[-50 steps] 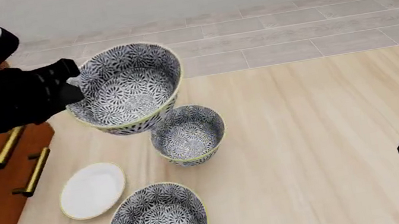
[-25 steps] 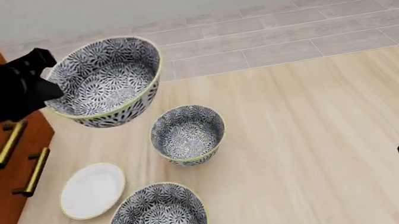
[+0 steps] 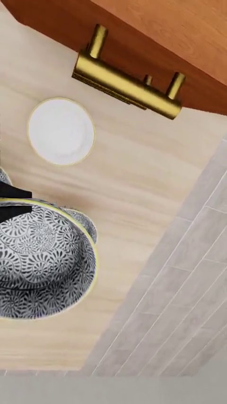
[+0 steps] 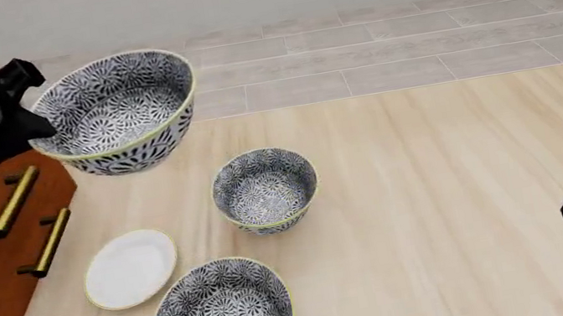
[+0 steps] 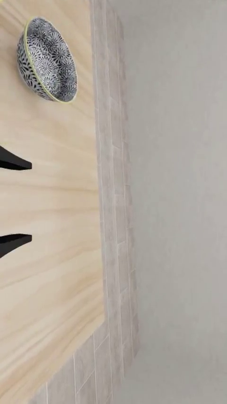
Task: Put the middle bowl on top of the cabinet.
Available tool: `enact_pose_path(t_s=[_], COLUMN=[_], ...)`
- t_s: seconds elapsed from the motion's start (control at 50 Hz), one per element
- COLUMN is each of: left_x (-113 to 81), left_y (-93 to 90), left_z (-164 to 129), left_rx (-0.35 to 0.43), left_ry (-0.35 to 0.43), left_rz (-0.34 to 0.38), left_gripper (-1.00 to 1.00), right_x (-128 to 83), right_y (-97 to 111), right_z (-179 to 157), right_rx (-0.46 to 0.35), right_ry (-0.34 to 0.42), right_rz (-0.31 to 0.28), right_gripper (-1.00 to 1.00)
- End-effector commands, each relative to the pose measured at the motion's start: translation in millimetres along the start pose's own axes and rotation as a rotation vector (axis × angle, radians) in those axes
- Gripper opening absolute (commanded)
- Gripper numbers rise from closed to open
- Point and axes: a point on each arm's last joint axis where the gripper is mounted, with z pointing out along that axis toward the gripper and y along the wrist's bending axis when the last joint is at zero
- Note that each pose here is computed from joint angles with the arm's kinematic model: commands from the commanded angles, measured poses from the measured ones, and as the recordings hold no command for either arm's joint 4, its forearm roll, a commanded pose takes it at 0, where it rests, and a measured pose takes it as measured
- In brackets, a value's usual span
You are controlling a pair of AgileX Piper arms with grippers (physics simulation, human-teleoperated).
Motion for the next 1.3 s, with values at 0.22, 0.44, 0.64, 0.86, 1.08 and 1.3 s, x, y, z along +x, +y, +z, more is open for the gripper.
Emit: enact_pose_path(t_s=[0.22,0.44,0.64,0.86,1.08,1.3], left_x=[-12.3,-18.2,-28.3,-37.4,-49.5,-63.5], left_y=[15.9,19.2,16.1,16.1,17.8,18.9], left_z=[-3.5,-10.1,-25.6,-38.3,-52.5,-65.6], left_rx=[-0.076,-0.097,-0.093,-0.098,-0.115,-0.136], left_ry=[-0.006,-0.013,-0.046,-0.077,-0.112,-0.146], left_rz=[-0.027,-0.033,-0.05,-0.067,-0.098,-0.14], left_gripper=[-1.0,-1.0,-1.0,-1.0,-1.0,-1.0], right_x=[-0.2,-0.1,0.0,0.0,0.2,0.0], right_y=[0.3,0.5,0.4,0.3,-0.1,-0.1], right_z=[1.4,1.4,1.7,1.1,0.5,1.1], right_rx=[-0.005,-0.008,-0.007,-0.006,0.002,0.002], right_ry=[0.003,0.004,0.004,0.003,0.003,0.003], right_rz=[-0.005,-0.006,-0.005,-0.006,-0.005,-0.009], right_gripper=[1.0,1.0,1.0,1.0,1.0,1.0])
